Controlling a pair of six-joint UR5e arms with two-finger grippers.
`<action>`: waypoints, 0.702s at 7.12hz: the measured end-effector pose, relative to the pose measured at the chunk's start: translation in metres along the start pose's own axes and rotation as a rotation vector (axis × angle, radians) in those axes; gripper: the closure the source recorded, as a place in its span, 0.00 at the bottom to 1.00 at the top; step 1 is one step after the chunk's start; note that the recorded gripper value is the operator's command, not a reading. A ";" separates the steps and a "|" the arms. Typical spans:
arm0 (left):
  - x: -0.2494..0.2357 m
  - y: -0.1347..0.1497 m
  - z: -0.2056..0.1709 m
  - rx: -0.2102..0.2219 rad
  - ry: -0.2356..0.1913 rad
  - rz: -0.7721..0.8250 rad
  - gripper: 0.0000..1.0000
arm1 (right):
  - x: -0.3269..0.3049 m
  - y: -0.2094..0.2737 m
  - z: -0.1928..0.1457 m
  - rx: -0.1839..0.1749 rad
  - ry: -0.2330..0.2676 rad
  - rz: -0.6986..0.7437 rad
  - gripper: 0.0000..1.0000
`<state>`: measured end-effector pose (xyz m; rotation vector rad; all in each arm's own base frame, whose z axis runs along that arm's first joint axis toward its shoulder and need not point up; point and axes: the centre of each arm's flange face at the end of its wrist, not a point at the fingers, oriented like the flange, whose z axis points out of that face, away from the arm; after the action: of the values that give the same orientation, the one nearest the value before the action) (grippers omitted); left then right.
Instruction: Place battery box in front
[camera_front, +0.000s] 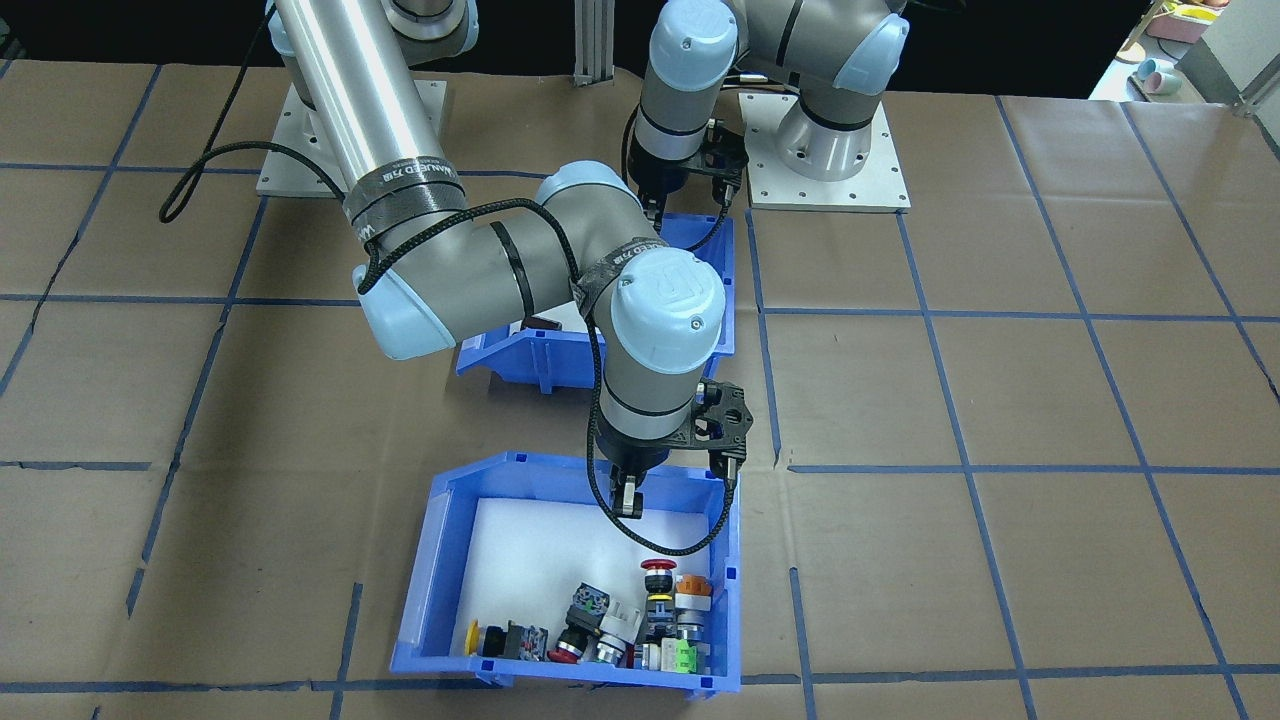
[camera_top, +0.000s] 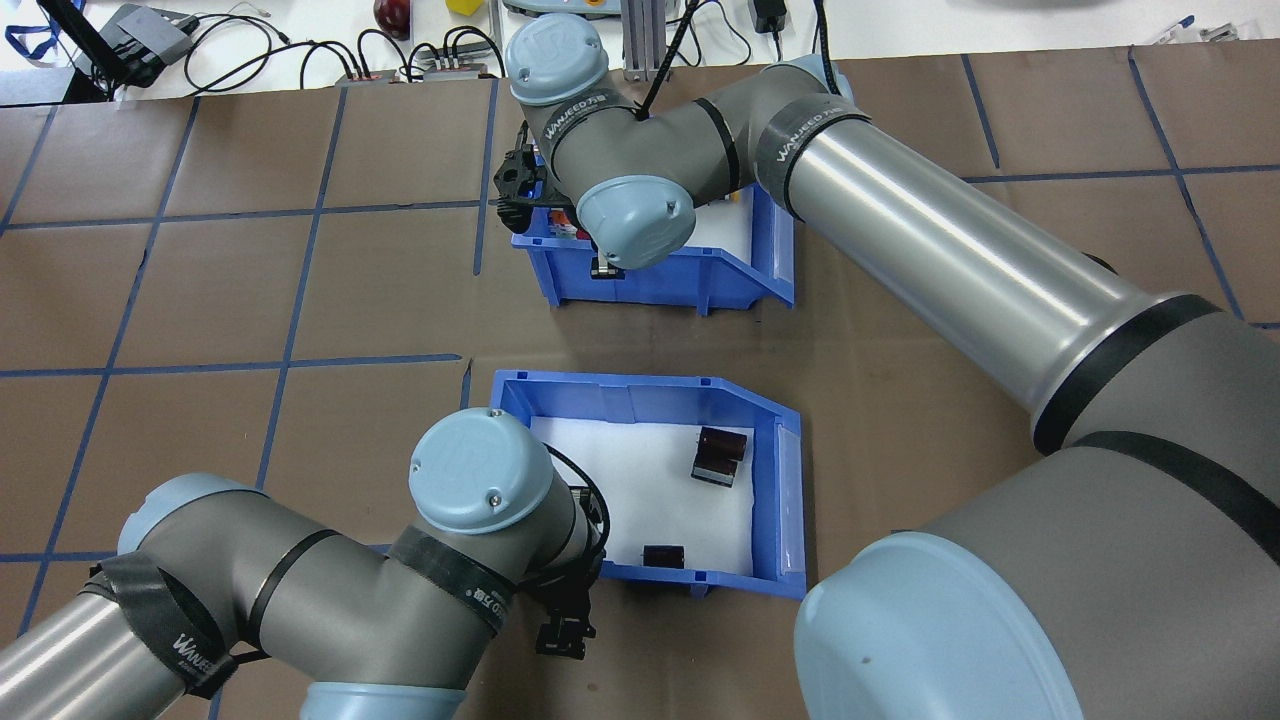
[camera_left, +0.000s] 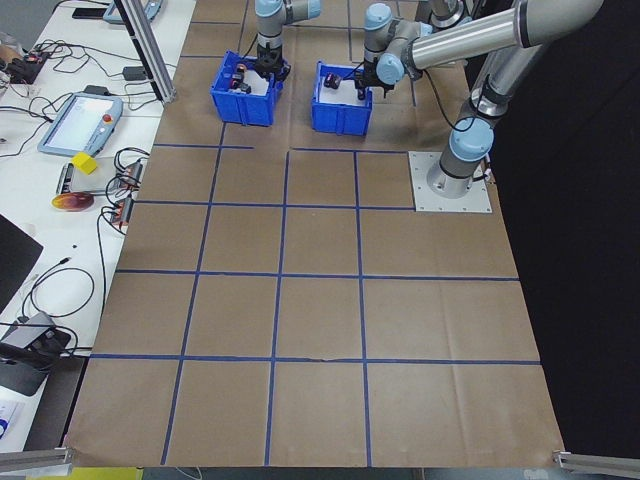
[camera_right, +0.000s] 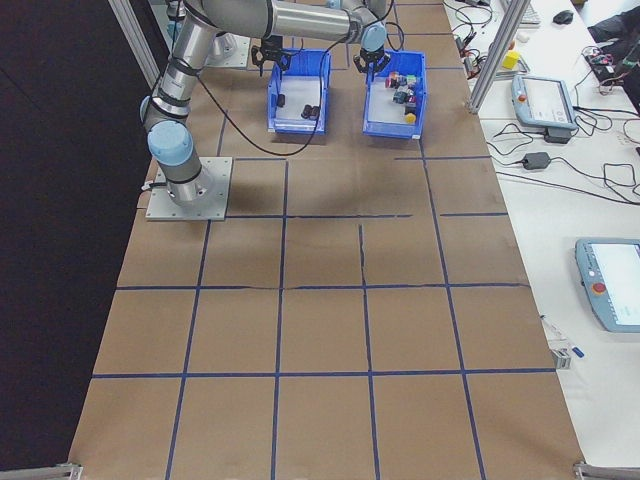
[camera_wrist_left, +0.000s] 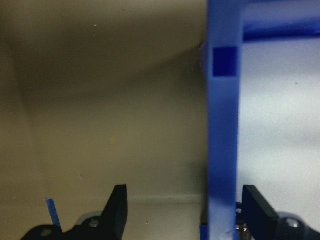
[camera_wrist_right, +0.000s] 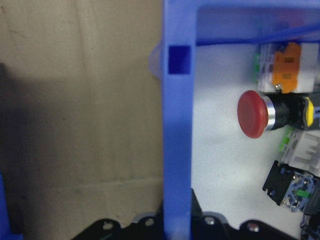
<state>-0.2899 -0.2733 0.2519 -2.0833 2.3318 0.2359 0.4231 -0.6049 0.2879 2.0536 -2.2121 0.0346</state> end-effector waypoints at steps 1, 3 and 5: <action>0.004 0.001 0.003 -0.004 0.010 0.000 0.45 | 0.007 0.008 -0.018 -0.004 0.035 0.011 0.94; 0.008 0.003 0.007 -0.012 0.019 0.005 0.90 | 0.027 0.046 -0.044 -0.021 0.063 0.037 0.94; 0.002 0.012 0.003 -0.046 0.023 -0.004 1.00 | 0.049 0.108 -0.054 -0.052 0.034 -0.012 0.94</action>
<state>-0.3019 -0.2738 0.2498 -2.1216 2.3573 0.2699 0.3167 -0.6394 0.3539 2.0240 -2.1573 0.0110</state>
